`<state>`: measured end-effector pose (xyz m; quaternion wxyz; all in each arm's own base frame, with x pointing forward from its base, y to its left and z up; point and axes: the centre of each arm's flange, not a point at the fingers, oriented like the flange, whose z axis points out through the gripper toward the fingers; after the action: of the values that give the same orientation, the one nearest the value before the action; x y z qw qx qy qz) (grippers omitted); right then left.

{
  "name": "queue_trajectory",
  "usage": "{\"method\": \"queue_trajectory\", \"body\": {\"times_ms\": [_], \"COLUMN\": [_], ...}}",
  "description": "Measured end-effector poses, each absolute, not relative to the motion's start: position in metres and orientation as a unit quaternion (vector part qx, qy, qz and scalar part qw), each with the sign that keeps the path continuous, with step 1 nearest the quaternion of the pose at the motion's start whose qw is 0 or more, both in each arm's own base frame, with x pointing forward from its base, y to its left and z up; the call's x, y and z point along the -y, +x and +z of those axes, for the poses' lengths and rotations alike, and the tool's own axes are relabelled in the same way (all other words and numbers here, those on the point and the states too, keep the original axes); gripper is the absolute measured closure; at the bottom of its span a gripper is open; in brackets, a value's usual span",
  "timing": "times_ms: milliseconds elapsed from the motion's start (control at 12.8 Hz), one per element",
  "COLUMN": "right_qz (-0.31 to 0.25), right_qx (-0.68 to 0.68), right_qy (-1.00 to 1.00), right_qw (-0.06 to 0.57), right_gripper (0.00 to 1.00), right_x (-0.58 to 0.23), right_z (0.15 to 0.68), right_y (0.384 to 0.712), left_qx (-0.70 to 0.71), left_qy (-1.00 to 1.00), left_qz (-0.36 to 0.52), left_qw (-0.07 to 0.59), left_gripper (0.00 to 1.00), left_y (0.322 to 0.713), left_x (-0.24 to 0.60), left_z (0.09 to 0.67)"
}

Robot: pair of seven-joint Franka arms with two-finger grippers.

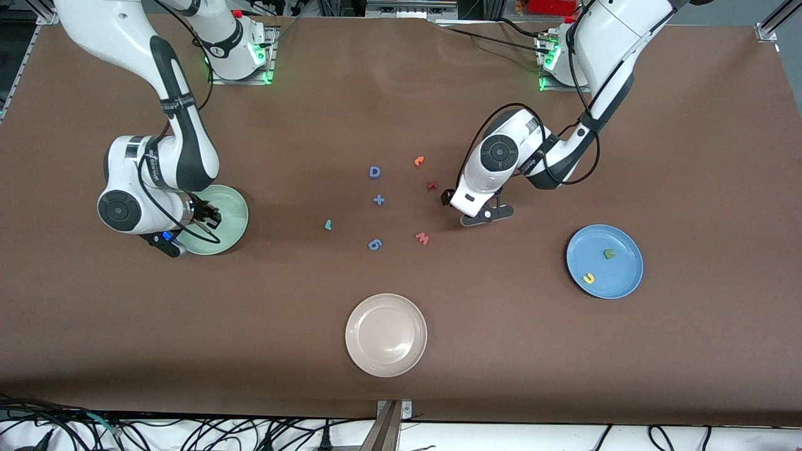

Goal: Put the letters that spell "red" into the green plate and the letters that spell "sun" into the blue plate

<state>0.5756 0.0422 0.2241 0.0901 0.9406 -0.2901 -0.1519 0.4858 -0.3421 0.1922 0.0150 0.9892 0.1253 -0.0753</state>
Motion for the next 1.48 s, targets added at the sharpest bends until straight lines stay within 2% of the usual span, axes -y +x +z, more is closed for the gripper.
{"method": "queue_trajectory", "body": {"times_ms": [312,390,469,547,625,937,1093,1484], "right_qz": [-0.144,-0.144,-0.143,-0.143,-0.142,-0.132,-0.118,-0.087], "right_qx": [0.285,0.285,0.285,0.285,0.285,0.253,0.205,0.099], "right_qy": [0.943,0.943,0.943,0.943,0.944,0.956,0.97,0.991], "right_qw": [0.093,0.093,0.093,0.093,0.092,0.075,0.054,0.018], "right_gripper": [0.72,0.72,0.65,0.55,0.45,0.03,0.01,0.01], "right_x": [-0.043,-0.043,-0.043,-0.043,-0.043,-0.076,-0.121,-0.228], "right_z": [0.192,0.192,0.193,0.193,0.194,0.222,0.248,0.282], "right_y": [0.562,0.562,0.562,0.562,0.563,0.569,0.575,0.575], "left_qx": [-0.121,-0.121,-0.124,-0.126,-0.127,-0.133,-0.133,-0.139], "left_qy": [0.99,0.991,0.99,0.99,0.99,0.989,0.989,0.989], "left_qz": [-0.066,-0.063,-0.06,-0.059,-0.06,-0.06,-0.058,-0.057], "left_qw": [0.01,0.007,0.008,0.012,0.013,0.017,0.017,0.013], "left_gripper": [0.02,0.07,0.07,0.12,0.12,0.56,0.76,0.78], "left_y": [0.483,0.483,0.483,0.483,0.482,0.483,0.484,0.493], "left_x": [0.344,0.344,0.345,0.346,0.346,0.346,0.346,0.341], "left_z": [0.182,0.18,0.178,0.176,0.174,0.172,0.173,0.176]}}
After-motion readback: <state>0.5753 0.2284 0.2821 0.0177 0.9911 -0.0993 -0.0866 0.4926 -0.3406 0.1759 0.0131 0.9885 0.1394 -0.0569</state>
